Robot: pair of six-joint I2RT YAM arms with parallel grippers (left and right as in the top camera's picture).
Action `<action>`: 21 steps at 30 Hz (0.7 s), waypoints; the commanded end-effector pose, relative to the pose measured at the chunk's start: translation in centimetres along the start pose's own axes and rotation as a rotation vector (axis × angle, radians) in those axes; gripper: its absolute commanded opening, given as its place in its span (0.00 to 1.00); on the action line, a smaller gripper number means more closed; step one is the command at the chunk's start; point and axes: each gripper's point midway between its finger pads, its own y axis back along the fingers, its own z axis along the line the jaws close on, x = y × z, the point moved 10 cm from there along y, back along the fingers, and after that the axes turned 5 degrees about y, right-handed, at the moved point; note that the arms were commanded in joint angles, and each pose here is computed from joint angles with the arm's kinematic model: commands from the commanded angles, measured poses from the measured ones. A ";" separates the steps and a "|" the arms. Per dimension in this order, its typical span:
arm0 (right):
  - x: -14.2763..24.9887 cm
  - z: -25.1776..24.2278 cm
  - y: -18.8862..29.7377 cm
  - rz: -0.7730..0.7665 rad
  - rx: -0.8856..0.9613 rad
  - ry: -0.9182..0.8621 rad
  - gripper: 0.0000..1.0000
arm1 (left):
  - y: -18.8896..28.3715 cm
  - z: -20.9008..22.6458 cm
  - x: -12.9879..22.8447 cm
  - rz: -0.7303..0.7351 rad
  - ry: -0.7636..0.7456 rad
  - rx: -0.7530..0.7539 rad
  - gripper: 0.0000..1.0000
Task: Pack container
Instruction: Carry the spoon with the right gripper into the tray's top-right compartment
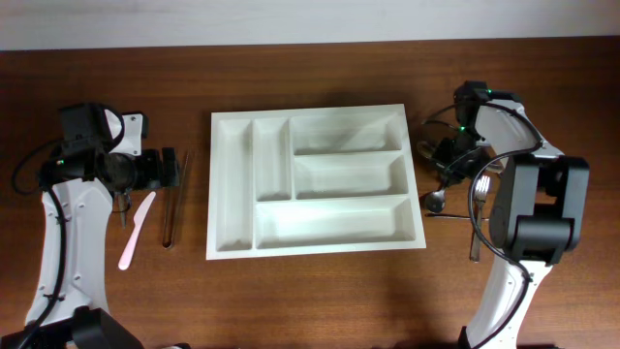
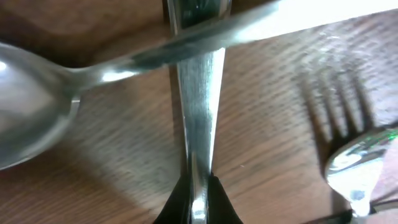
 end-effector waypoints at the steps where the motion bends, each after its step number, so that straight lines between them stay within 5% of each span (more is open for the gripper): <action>1: -0.4 -0.9 2.8 -0.068 -0.023 0.015 0.04 | 0.3 0.2 -0.5 -0.016 -0.014 -0.004 0.99; 12: 2.8 -1.6 13.1 -0.278 -0.153 0.171 0.04 | 0.3 0.2 -0.5 -0.016 -0.014 -0.004 0.99; 21: 3.9 -1.8 14.7 -0.302 -0.183 0.199 0.04 | 0.3 0.2 -0.5 -0.016 -0.014 -0.004 0.99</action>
